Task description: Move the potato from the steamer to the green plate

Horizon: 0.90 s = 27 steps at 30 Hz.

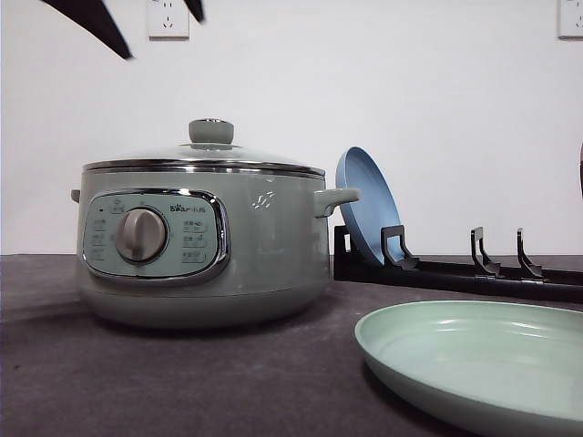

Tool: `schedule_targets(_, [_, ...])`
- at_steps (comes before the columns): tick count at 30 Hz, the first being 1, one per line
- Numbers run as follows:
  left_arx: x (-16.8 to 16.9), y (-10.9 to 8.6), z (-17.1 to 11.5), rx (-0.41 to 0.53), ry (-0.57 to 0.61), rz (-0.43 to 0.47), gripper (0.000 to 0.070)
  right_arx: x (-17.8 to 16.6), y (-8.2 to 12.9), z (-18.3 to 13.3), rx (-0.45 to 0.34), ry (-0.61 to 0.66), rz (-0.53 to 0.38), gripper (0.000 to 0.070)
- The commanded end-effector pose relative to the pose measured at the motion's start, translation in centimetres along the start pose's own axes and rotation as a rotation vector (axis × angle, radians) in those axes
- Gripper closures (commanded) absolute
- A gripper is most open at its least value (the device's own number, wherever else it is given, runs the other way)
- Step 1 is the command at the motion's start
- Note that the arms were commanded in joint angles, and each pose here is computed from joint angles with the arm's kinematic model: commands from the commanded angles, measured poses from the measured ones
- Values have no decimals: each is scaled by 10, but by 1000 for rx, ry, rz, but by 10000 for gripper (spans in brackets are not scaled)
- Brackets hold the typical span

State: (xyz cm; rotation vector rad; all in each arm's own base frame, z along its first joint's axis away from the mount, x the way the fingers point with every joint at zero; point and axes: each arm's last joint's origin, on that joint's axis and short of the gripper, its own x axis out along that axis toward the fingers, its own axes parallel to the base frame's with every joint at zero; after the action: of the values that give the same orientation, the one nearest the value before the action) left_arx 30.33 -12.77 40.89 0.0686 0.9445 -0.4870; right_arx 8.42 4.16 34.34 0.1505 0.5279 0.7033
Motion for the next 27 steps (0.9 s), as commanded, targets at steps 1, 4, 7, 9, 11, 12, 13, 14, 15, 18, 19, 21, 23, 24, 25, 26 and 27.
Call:
schedule_targets(1, [9,-3,11,10,-5,21,30,-1,1,3,2,-13,5,28])
schedule_targets(4, [28,-8,19,25,19,34,31,-1,1,3,2,-13,5,28])
schedule_targets(7, [47,-13,22,39,42,39,36,-1,1,3,2,-13,5,28])
schedule_targets(9, [60,-16,22,47,69,52,36,-1,1,3,2,-13,5,28])
schedule_targets(11, [69,-18,21,54,96,69,36,-1,1,3,2,-13,5,28])
schedule_targets(12, [73,-19,21,58,106,74,36,-1,1,3,2,-13,5,28])
schedule_targets(13, [76,-20,20,62,112,76,36,-1,1,3,2,-13,5,28])
schedule_targets(14, [79,-22,20,65,117,76,36,-1,1,3,2,-13,5,28])
schedule_targets(15, [80,-22,20,67,119,78,37,-1,1,3,2,-13,5,28])
schedule_targets(18, [85,-24,19,71,136,87,41,-1,1,3,2,-13,5,28])
schedule_targets(19, [87,-24,19,72,142,87,41,-1,1,3,2,-13,5,28])
schedule_targets(21, [90,-23,18,74,152,88,50,-1,1,3,2,-13,5,28])
schedule_targets(23, [93,-23,18,76,157,87,89,-1,1,3,2,-13,5,28])
schedule_targets(24, [94,-24,18,76,159,87,106,-1,1,3,2,-13,5,28])
schedule_targets(25, [95,-24,18,77,160,87,112,-1,1,3,3,-13,5,28])
schedule_targets(26, [95,-24,18,78,161,87,113,-1,1,3,3,-13,5,28])
schedule_targets(27, [95,-24,18,79,161,87,113,-1,1,3,3,-13,5,28])
